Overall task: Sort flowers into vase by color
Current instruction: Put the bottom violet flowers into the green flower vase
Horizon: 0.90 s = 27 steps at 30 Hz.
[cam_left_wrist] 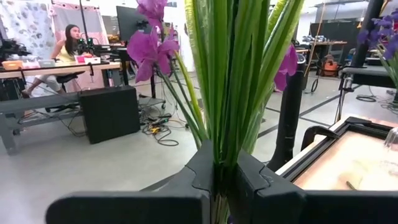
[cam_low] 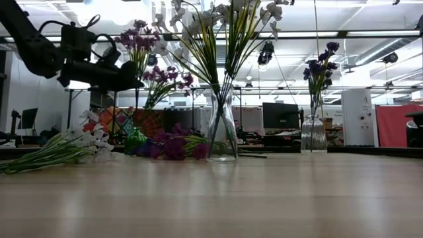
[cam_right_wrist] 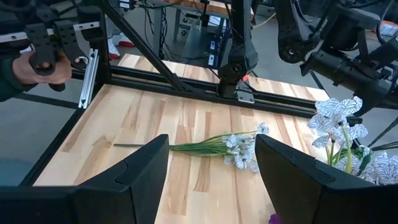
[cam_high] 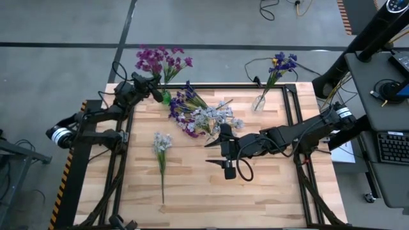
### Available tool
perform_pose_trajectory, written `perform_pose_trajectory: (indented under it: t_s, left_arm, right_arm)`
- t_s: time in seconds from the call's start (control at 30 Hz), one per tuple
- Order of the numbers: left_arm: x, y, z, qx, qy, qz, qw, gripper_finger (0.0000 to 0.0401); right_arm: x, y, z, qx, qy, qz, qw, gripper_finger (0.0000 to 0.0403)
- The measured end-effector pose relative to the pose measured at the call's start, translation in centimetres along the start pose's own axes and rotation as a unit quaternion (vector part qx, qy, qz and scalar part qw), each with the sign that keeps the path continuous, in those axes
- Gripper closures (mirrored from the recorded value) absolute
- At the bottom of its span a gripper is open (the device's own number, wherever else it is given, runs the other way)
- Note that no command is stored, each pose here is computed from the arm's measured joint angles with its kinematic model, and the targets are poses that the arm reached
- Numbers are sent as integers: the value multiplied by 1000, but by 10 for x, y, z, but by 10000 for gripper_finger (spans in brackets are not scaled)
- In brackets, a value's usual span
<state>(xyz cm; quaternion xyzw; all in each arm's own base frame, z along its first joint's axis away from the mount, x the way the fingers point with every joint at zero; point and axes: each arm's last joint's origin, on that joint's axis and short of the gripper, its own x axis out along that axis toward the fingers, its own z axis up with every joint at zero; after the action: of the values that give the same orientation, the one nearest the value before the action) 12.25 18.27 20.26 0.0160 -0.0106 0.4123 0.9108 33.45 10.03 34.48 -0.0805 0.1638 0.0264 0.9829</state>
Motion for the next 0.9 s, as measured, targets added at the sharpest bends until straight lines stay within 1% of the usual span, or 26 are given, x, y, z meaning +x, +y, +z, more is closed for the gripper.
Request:
perform_pose_trajectory:
  t_s: [0.37, 0.63, 0.9]
  left_arm:
    - [2, 0, -1, -16, -8, -1, 1000, 398]
    - [-2, 0, 7, -22, -25, -1, 999, 398]
    - [-2, 0, 3, -22, -6, 0, 1000, 398]
  right_arm:
    - [0, 0, 0, 0, 1, -1, 1000, 170]
    - [0, 0, -1, -1, 4, -1, 1000, 170]
    - [0, 0, -2, -2, 9, -1, 1000, 170]
